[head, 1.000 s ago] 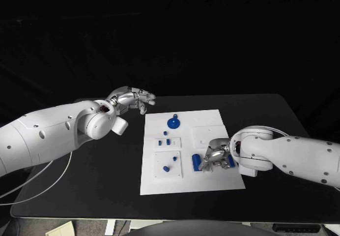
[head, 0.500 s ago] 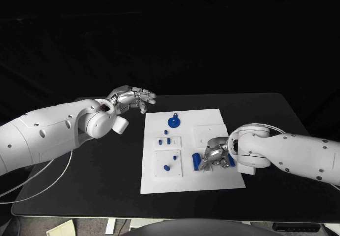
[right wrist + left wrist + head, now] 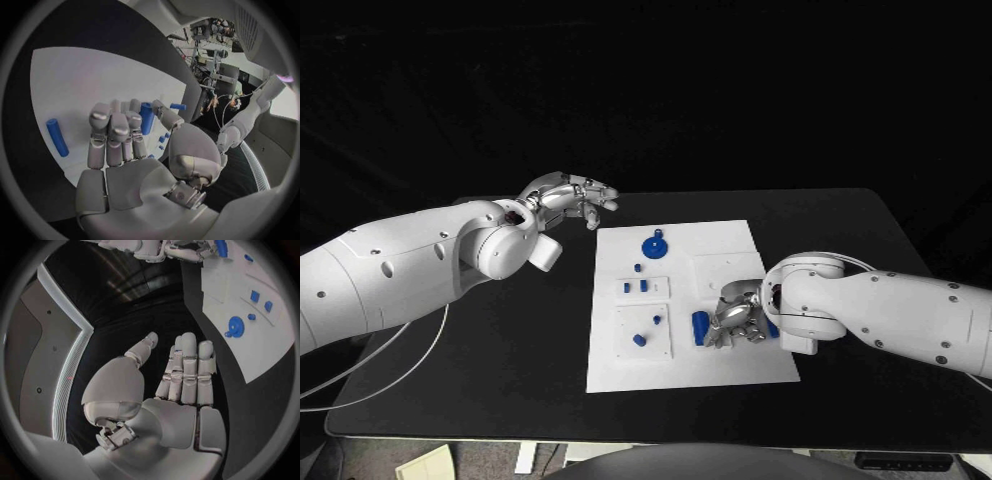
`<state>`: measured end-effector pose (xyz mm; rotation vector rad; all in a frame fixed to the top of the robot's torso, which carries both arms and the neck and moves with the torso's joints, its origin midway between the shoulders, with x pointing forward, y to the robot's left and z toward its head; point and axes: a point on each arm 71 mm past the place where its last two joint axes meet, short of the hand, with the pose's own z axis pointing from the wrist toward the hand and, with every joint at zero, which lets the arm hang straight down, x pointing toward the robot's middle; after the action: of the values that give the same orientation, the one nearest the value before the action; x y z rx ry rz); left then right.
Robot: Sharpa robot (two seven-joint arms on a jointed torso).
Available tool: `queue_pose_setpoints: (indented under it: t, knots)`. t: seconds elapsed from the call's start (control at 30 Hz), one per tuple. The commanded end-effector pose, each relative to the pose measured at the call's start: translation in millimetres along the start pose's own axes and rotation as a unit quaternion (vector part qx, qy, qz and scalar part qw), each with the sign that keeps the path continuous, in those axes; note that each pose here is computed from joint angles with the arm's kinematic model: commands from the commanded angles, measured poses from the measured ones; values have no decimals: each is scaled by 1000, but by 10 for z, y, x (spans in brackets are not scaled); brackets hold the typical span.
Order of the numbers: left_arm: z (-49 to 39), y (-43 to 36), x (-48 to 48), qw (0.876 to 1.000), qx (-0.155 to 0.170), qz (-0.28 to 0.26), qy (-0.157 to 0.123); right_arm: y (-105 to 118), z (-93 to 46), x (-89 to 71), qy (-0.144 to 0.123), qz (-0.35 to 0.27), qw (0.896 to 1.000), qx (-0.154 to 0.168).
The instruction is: Assemble the parts on the task board
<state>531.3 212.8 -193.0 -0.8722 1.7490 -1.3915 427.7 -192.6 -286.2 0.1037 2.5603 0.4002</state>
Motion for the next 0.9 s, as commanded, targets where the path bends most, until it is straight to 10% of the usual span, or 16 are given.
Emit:
queue_pose_setpoints:
  t: [0.03, 0.9]
  knots:
    - [1, -8, 19, 1000, 2, -2, 9, -108, 35, 40, 3, -4, 1000, 31]
    - [3, -4, 9, 1000, 1, -1, 8, -141, -59, 32, -21, 11, 1000, -8]
